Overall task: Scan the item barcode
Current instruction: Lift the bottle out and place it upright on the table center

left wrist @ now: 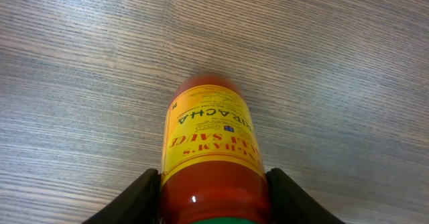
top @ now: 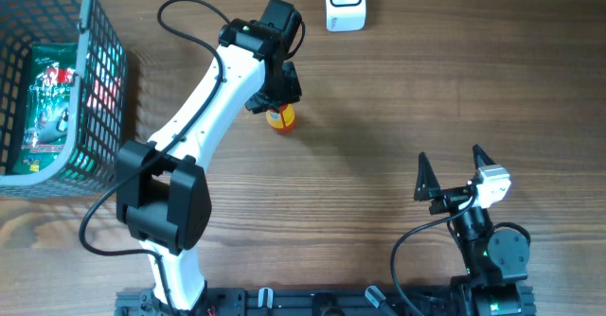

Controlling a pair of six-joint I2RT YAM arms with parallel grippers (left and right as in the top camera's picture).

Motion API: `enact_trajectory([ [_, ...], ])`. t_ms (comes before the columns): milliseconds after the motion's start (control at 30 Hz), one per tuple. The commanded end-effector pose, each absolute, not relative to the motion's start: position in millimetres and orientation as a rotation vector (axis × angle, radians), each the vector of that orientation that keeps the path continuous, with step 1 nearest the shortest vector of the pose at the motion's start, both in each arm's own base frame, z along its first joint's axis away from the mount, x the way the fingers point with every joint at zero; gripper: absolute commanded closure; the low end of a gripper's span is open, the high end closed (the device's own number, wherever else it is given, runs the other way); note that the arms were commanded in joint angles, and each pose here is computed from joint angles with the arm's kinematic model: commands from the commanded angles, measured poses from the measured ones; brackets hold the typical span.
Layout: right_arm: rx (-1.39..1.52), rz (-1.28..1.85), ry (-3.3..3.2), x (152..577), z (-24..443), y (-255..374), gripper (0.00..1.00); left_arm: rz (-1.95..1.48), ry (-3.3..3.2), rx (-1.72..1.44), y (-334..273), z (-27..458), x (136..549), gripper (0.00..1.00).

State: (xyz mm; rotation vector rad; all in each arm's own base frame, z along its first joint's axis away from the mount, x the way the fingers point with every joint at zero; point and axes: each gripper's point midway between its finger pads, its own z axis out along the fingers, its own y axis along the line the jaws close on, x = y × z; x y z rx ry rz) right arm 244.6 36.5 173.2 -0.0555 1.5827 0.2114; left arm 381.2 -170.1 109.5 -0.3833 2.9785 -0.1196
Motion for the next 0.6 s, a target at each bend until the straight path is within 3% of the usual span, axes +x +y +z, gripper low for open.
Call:
enact_trajectory([
  [0, -0.081, 0.214, 1.569, 243, 176, 40, 0.0, -0.086, 2.983, -0.397, -167, 107, 379, 0.3],
  [67, -0.081, 0.214, 1.569, 243, 176, 40, 0.0, -0.083, 2.987, -0.398, -167, 107, 378, 0.06],
  [100, -0.082, 0.214, 1.569, 243, 176, 40, 0.0, -0.085, 2.989, -0.401, -167, 108, 377, 0.0],
  [200, -0.081, 0.214, 1.569, 243, 176, 40, 0.0, -0.118, 2.952, -0.424, -165, 136, 376, 0.0],
  [333, -0.081, 0.214, 1.569, 243, 176, 40, 0.0, -0.197, 2.775, -0.422, -157, 211, 386, 0.0],
  [567, -0.081, 0.214, 1.569, 243, 176, 40, 0.01, -0.148, 2.288, -0.607, -66, 363, 382, 0.0],
])
